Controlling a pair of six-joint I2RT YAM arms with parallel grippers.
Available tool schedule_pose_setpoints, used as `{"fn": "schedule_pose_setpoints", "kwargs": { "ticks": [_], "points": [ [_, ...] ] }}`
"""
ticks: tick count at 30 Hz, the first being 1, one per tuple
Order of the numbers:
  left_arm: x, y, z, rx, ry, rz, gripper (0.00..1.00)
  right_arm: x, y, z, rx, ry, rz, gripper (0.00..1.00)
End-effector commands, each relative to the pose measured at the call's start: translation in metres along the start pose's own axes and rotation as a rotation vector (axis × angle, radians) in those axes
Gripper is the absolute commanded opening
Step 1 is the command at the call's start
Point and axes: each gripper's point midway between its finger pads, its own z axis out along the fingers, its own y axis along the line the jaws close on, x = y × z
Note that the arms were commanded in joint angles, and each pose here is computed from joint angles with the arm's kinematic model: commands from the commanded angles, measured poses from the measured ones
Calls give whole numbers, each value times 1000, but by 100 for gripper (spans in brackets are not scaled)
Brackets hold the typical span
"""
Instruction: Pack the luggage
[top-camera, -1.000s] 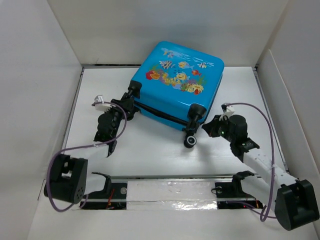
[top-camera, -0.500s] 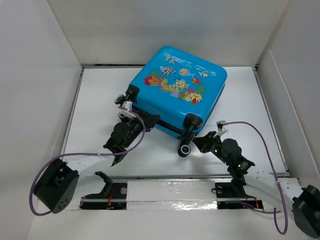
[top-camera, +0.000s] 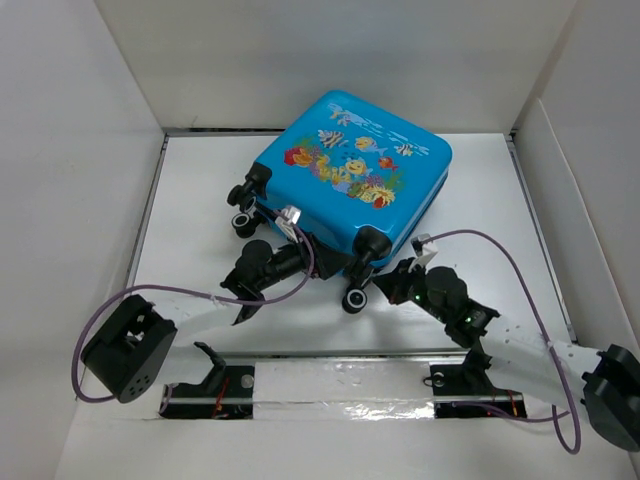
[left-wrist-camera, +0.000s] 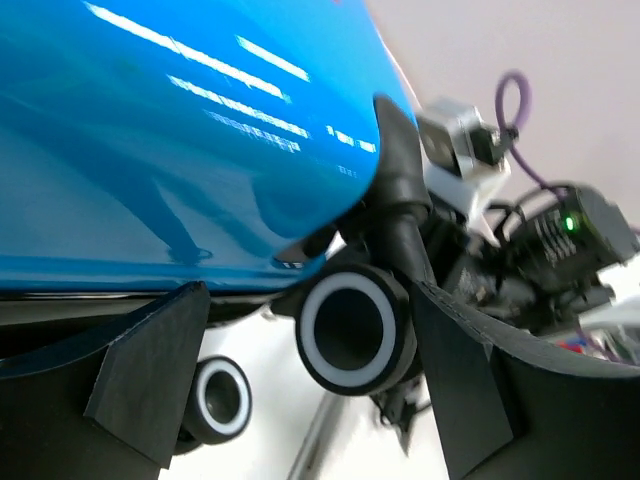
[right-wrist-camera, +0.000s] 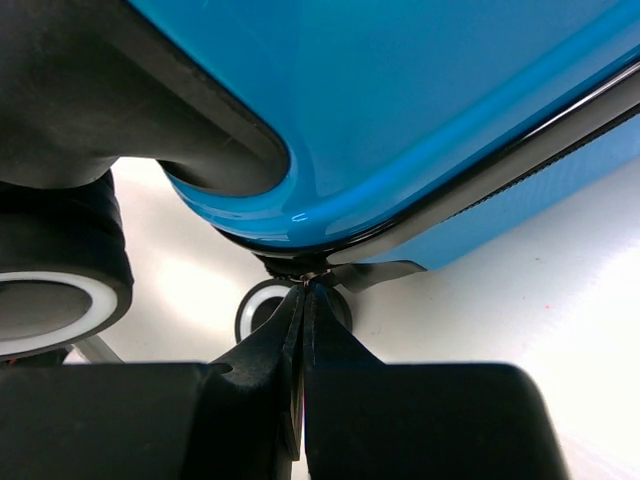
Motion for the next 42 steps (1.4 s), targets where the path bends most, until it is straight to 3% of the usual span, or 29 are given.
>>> {"fn": "schedule_pose_setpoints", "kwargs": {
  "ticks": [1,8,11,17,23,27,30,32,34,39,42],
  "points": [
    [12,-38,6,180,83,22,79,-62,28,3,-76,-181,-20,0],
    [45,-77,33,298,198,-23,77,-71,28,-2,-75,-176,-49,0],
    [29,-108,51,393,159,-25,74,-65,27,-6,-84,-150,-47,0],
    [19,-148,104,509,195,-45,70,-50,41,-15,-164,-170,56,0],
    [4,-184,159,554,256,-22,61,-62,42,-9,-135,-287,105,0],
    [6,-205,176,540,263,52,60,-76,39,-1,-128,-403,142,0],
    [17,-186,174,462,292,74,67,-92,38,0,-113,-484,144,0],
    [18,-167,170,372,311,95,75,-88,21,4,-34,-446,123,0],
    [29,-119,160,233,356,101,83,-89,7,-2,27,-429,108,0],
    [34,-49,125,24,385,124,90,-97,-20,-15,93,-426,66,0],
    [24,-27,113,-104,365,240,92,-93,-26,-16,93,-402,57,0]
  ]
}}
